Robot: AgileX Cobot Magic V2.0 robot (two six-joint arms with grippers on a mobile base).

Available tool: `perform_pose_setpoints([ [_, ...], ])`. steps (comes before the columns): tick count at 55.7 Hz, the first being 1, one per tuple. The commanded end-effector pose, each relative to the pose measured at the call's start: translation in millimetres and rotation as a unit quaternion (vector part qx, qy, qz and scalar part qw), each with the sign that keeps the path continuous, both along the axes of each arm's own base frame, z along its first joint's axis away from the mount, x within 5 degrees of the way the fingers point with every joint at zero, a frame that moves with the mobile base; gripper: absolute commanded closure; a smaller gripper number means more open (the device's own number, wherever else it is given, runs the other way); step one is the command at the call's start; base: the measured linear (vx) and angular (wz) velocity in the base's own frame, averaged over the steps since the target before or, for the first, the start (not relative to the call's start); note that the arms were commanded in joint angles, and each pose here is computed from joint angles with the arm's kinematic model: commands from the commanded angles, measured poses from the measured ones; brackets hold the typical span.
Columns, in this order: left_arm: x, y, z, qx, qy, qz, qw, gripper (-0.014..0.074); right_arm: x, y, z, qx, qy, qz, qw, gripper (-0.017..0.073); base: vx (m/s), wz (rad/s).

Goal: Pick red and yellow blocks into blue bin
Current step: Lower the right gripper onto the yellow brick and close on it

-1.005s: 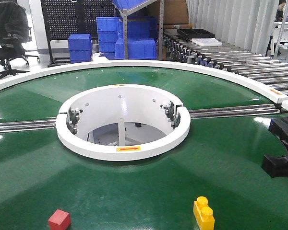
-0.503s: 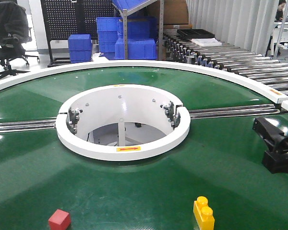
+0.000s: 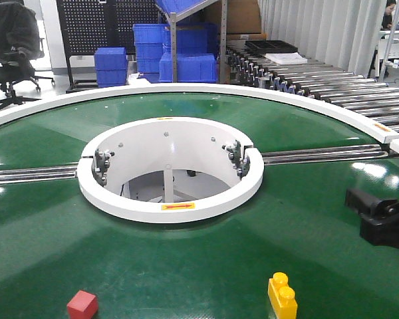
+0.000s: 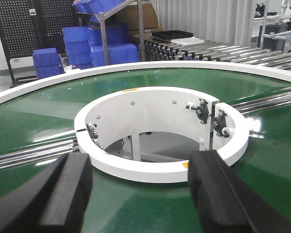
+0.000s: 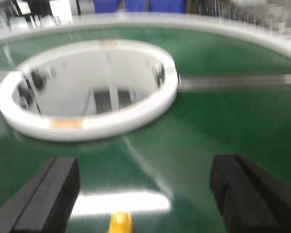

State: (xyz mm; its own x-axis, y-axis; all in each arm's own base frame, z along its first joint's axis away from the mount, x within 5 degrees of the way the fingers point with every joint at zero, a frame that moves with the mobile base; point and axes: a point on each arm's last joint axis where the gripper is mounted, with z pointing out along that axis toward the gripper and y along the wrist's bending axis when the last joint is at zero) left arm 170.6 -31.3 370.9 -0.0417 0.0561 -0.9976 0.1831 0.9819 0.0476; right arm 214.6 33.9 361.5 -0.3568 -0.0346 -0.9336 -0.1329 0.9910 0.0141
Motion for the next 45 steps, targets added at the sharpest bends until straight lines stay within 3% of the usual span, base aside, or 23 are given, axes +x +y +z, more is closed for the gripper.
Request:
perform_pose_setpoints([
  [1, -3, -0.7, 21, -0.013, -0.058, -0.003, 0.998, 0.0042, 13, 1, 16, -0.021, 0.021, 0.005, 1.0, -0.0022, 0.0, 0.0],
  [12, -3, -0.7, 19, -0.011, -0.05, -0.003, 0.999, 0.0042, 53, 38, -4, -0.041, 0.138, 0.079, 0.986, -0.0022, 0.0, 0.0],
  [21, -2, -0.9, 16, -0.008, -0.029, -0.004, 1.0, 0.0042, 90, 53, -34, -0.027, 0.205, 0.069, 0.976, -0.0022, 0.0, 0.0],
  [29, -3, -0.9, 14, -0.006, -0.02, -0.004, 1.0, 0.0042, 117, 59, -61, -0.043, 0.24, 0.068, 0.967, -0.0022, 0.0, 0.0],
  [45, -3, -1.0, 13, -0.005, -0.014, -0.004, 1.0, 0.0042, 151, 67, -115, -0.049, 0.298, 0.055, 0.952, -0.0022, 0.0, 0.0],
])
